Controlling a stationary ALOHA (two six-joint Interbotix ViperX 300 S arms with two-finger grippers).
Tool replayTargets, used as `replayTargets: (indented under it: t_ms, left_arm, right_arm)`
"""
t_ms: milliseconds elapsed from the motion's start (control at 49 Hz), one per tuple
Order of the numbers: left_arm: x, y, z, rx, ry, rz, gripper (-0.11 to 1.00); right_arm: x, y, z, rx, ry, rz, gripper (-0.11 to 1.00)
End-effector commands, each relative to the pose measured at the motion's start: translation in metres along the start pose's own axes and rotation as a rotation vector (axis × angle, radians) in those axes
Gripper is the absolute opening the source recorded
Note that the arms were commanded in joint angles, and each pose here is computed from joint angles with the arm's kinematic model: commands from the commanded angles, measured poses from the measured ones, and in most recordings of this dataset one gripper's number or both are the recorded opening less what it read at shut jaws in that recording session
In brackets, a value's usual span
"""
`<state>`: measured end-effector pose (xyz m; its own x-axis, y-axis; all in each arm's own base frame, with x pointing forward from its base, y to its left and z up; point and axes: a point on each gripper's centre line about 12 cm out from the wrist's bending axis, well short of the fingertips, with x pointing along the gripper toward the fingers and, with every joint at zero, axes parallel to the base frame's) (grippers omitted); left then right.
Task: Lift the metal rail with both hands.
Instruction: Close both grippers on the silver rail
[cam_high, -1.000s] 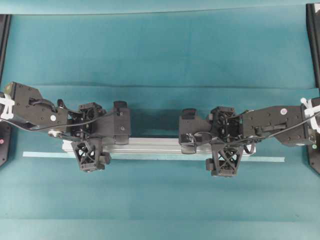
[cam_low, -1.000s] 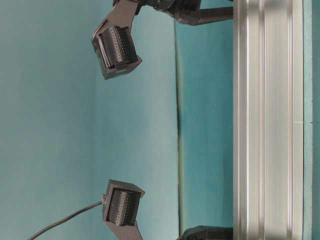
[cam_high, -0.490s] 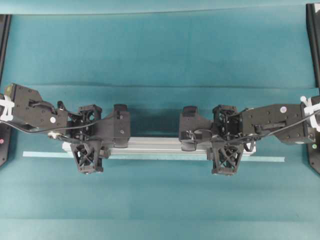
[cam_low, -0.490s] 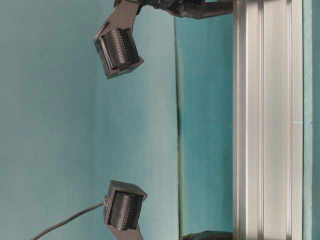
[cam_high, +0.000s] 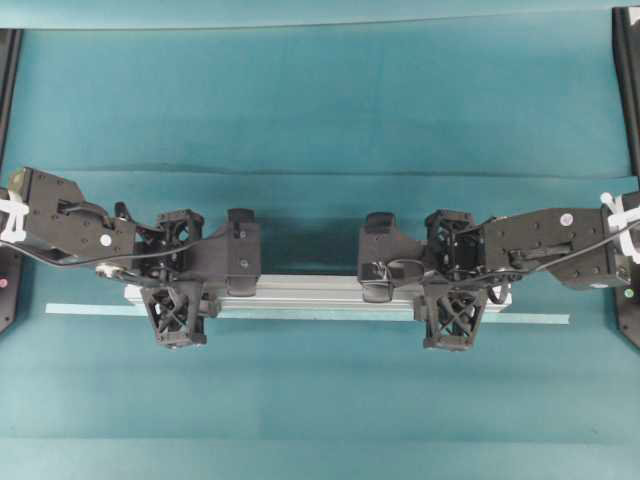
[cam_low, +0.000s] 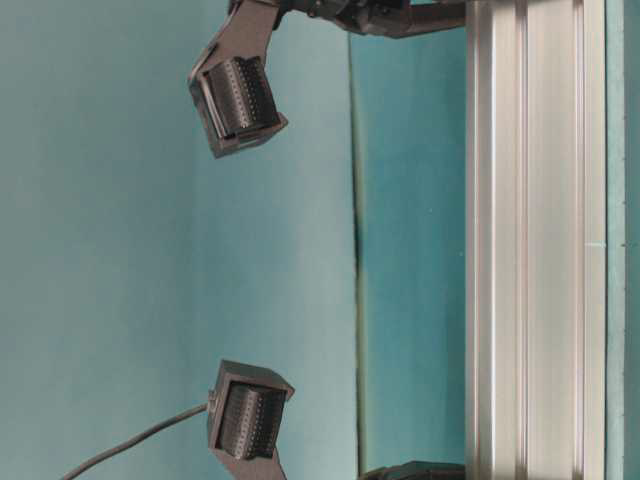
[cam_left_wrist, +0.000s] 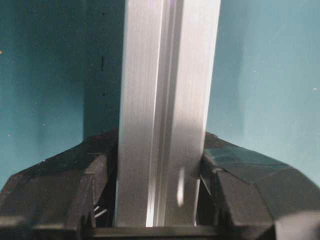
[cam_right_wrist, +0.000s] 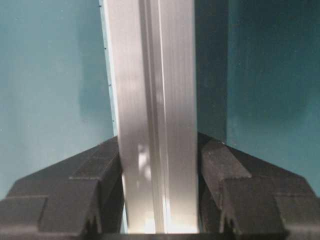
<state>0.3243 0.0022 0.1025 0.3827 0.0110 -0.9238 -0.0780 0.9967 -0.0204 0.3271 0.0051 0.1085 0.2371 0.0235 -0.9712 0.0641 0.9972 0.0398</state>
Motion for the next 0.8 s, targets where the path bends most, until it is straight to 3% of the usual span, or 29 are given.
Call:
replayTargets:
  t_ms: [0, 776]
  left_arm:
    - [-0.008, 0.002, 0.010, -0.014, -0.038, 0.001, 0.37]
    - [-0.111, 0.007, 0.041, -0.032, -0.073, 0.014, 0.37]
  right_arm:
    - [-0.003, 0.002, 0.003, 0.006, 0.006, 0.001, 0.38]
    - [-0.101, -0.008, 0.030, 0.043, 0.025, 0.001, 0.38]
